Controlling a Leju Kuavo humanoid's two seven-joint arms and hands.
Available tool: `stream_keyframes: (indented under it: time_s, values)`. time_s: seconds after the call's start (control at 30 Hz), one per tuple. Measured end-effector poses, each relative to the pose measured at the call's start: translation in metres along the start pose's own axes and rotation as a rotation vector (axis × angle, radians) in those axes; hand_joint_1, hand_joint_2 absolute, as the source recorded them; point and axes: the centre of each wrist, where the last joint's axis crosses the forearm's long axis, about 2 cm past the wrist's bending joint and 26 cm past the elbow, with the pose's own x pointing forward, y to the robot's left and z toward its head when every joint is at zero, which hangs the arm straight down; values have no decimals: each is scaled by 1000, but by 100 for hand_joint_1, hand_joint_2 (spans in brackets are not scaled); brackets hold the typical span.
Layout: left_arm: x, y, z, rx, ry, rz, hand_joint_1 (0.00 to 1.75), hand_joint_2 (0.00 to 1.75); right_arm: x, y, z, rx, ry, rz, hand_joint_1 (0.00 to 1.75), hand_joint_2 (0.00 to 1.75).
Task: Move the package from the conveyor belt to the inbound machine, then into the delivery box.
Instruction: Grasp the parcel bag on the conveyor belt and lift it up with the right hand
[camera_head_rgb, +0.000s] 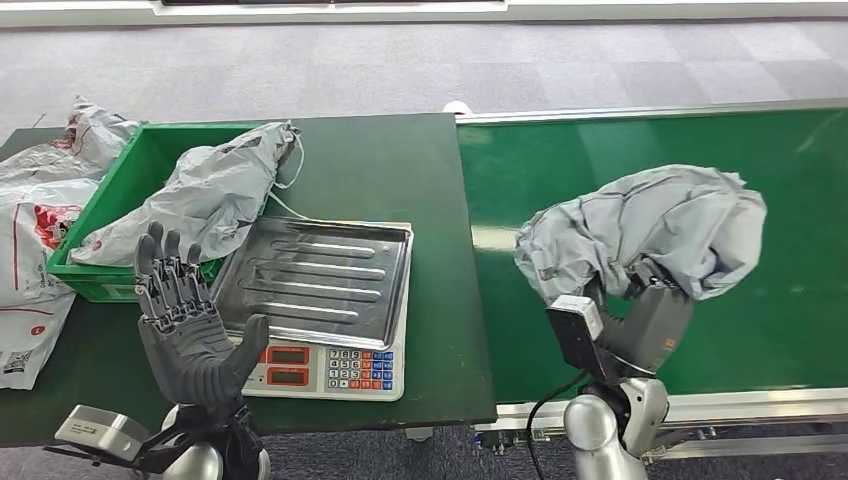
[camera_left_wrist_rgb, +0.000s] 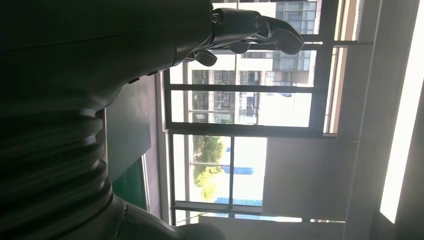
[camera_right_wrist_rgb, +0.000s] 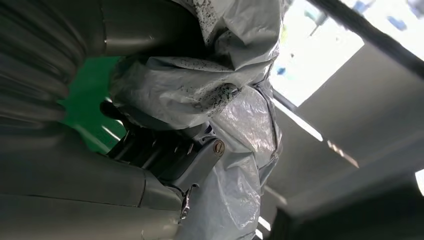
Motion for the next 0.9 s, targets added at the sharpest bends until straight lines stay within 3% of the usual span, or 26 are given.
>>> stream_keyframes:
  time_s: [0.1,0.27,0.47,0.63,0.73,0.9]
  values:
    - [-2,-4,-1,-7,5,13,0,175,6,-20,-20,-137,-63,7,175,175]
    - [-6,-10,-5,-18,3,34,0,175,14,-29,-38,-194,-183,39,175,175]
    - [-12,-18,-17,-29,-10,52,0,175,36,2,-77,-204,-176,-85,175,175]
    - [-15,-21,-18,-33,-4,59,0,175,45,16,-88,-175,-189,-134,175,175]
    - [-16,-21,-20,-32,-7,60,0,175,52,32,-95,-20,-164,-270,175,175]
    - [-17,-23,-33,-46,-35,76,0,175,76,83,-125,437,-264,-587,175,175]
